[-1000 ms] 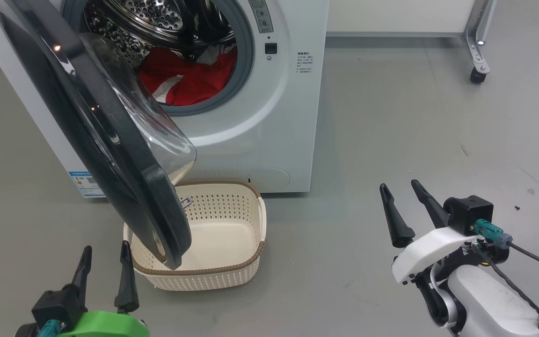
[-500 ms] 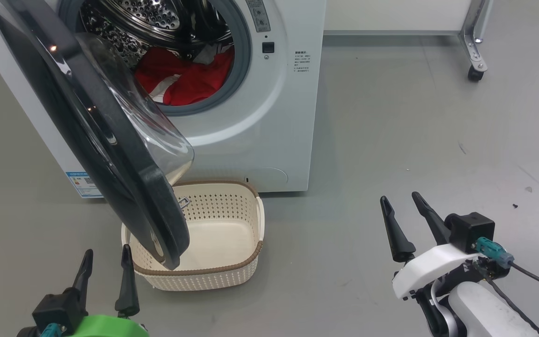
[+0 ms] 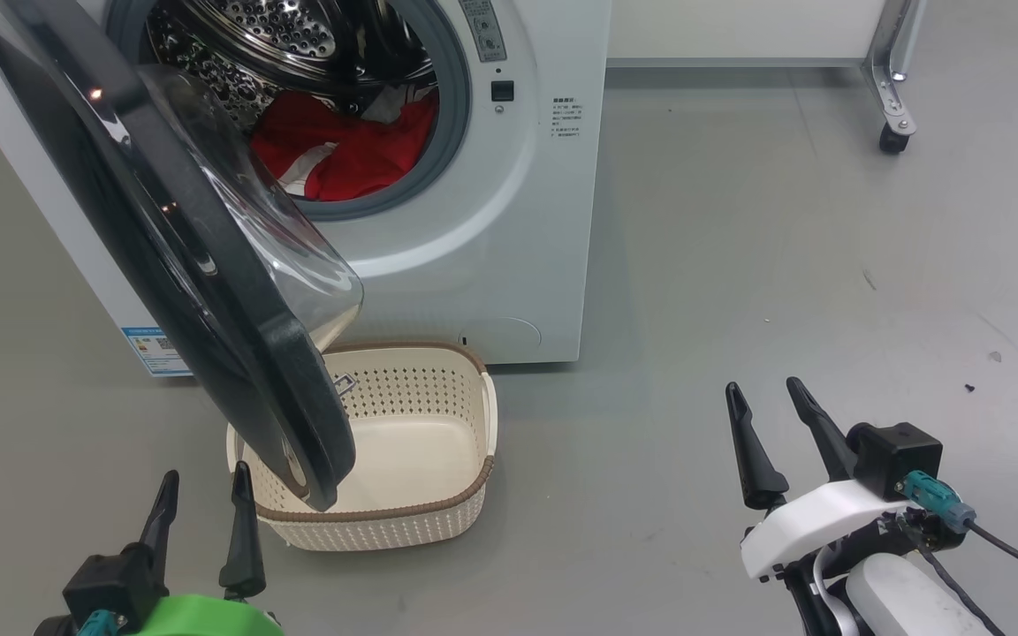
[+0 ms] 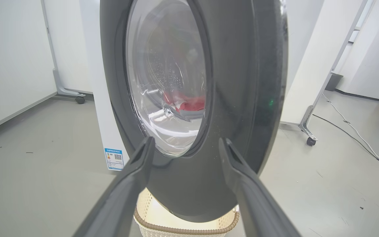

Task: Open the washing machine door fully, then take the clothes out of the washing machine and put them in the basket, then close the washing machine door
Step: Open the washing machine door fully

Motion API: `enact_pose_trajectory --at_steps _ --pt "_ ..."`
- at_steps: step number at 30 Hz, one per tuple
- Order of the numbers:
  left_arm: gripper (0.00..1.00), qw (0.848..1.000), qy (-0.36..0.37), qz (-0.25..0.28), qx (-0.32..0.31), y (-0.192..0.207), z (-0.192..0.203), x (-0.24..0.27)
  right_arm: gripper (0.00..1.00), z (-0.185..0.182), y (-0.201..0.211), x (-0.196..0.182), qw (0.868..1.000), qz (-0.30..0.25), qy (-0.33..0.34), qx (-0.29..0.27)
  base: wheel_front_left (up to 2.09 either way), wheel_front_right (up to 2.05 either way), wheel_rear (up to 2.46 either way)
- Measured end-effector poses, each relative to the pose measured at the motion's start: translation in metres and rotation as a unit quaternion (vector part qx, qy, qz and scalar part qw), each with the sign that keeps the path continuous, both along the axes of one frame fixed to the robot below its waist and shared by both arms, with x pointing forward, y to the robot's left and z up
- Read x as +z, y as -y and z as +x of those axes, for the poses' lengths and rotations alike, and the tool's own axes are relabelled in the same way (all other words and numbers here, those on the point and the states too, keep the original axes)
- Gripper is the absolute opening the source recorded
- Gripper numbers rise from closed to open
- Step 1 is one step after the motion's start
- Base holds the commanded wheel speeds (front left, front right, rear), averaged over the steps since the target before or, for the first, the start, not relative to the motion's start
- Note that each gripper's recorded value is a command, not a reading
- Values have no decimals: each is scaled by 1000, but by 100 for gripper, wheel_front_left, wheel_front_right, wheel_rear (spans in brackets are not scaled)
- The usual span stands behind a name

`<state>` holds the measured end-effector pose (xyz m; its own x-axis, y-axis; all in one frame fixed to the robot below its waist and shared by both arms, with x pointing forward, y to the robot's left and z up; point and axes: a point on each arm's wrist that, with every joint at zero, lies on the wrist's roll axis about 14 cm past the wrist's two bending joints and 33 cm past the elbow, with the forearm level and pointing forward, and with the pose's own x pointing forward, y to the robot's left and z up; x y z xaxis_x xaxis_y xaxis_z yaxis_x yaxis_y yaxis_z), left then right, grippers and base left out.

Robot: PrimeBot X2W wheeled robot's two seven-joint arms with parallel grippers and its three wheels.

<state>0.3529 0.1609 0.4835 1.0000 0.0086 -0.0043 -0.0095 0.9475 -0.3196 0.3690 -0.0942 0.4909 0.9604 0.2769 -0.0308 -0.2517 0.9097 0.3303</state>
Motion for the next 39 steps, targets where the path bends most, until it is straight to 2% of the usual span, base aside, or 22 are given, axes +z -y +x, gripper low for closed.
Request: enact_pose_trajectory --at_steps 39 --pt "100 1000 -10 -5 -4 3 -3 -7 100 -4 -4 -6 1000 -2 2 -2 0 0 0"
